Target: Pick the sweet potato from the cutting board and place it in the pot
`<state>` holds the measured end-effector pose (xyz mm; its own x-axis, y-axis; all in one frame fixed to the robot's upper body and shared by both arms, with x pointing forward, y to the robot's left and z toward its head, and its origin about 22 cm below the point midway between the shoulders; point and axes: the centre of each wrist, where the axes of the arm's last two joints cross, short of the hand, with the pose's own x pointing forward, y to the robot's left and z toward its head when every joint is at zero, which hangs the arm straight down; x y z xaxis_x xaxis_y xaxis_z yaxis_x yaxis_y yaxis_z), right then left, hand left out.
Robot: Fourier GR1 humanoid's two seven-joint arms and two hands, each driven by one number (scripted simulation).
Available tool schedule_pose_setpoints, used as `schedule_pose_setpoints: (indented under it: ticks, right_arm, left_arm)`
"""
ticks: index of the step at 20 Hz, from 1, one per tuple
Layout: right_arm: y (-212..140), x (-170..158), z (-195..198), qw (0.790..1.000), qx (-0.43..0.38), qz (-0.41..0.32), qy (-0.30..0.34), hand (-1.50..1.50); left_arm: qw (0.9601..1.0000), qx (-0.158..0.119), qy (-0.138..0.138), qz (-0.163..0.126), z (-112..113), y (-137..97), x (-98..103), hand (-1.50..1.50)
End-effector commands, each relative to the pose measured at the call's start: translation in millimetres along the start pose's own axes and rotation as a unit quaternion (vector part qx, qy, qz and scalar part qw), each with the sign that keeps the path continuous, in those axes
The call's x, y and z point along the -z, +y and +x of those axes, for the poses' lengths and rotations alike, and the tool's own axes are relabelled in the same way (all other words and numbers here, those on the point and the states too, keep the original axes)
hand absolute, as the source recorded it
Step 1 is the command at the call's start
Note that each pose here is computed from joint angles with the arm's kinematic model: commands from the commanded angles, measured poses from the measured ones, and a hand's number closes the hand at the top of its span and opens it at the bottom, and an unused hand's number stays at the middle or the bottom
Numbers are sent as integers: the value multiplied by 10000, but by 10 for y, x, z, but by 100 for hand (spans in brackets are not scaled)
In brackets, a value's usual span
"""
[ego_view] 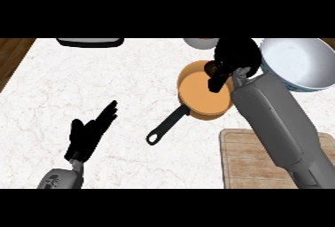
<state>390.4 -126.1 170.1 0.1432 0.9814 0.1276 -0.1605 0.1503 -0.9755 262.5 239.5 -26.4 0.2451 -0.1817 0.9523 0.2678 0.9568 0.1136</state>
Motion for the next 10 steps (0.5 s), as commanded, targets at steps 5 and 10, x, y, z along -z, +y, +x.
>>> schedule_pose_setpoints:
  ticks: [5,10]
  right_arm:
    - [239,352,301,9830,-244,1554,943,-150]
    - [313,271,325,9878,1459,529,90,-150]
  left_arm:
    - [10000,41,73,33,-41,-99,8,0]
    - [10000,4,54,58,58,111,-21,0]
